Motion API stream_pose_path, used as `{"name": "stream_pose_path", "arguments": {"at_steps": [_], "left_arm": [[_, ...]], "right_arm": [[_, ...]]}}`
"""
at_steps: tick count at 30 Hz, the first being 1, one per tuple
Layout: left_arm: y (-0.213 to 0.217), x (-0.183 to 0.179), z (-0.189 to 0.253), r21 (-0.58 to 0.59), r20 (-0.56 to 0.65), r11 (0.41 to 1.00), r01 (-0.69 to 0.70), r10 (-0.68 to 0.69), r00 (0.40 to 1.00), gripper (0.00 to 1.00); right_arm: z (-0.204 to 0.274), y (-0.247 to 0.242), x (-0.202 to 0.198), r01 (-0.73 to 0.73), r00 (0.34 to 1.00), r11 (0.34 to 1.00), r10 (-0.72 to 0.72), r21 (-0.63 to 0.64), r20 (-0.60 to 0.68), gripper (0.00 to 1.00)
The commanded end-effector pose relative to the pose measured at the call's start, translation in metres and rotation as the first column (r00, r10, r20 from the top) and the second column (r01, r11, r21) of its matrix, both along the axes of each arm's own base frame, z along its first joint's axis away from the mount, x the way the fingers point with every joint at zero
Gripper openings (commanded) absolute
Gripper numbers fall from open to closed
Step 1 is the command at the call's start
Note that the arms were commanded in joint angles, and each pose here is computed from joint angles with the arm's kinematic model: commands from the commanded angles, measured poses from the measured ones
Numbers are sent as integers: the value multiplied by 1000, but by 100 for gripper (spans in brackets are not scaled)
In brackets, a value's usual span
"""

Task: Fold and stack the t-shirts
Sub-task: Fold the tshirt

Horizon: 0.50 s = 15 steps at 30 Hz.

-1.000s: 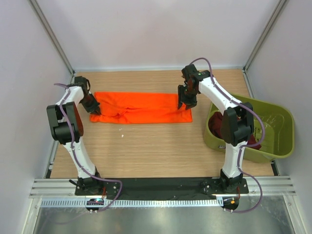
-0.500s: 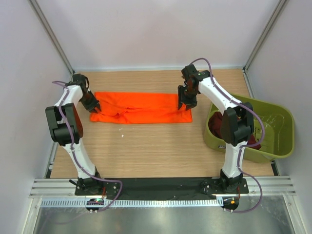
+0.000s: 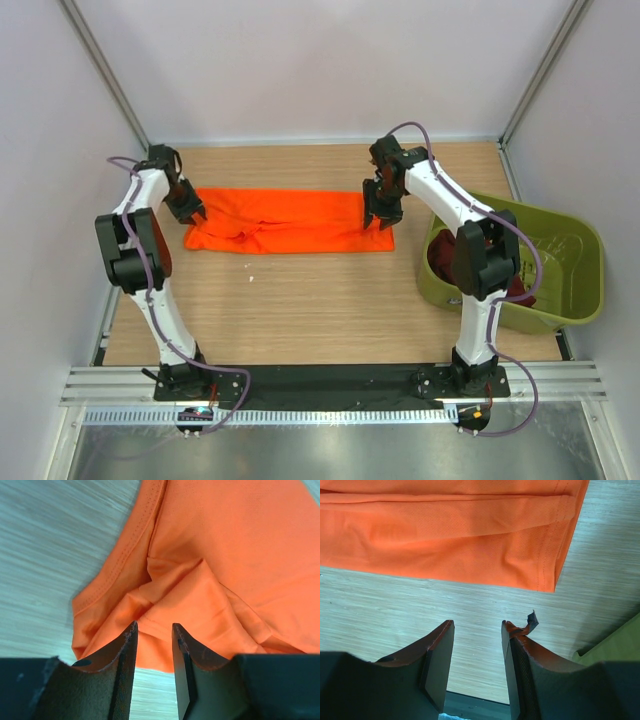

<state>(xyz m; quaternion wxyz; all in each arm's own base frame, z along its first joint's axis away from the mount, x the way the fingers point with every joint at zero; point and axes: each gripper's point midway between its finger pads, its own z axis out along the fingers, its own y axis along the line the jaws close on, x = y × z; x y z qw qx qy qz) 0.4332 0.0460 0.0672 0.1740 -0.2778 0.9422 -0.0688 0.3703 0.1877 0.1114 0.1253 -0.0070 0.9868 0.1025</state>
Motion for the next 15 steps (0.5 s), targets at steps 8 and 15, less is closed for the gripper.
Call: {"name": "stream_pose_path", "arguments": {"at_steps": [8,15], "left_arm": [[-6,12,-13,-42,14,996,84,-83,996,31],[-13,9,-6,-77,37,993,86,-83,996,15]], "right_arm": [[22,0,-6,-17,999,1000,16,16,46,49],[21,3,-4,-15,999,1000,14,27,47,50]]}}
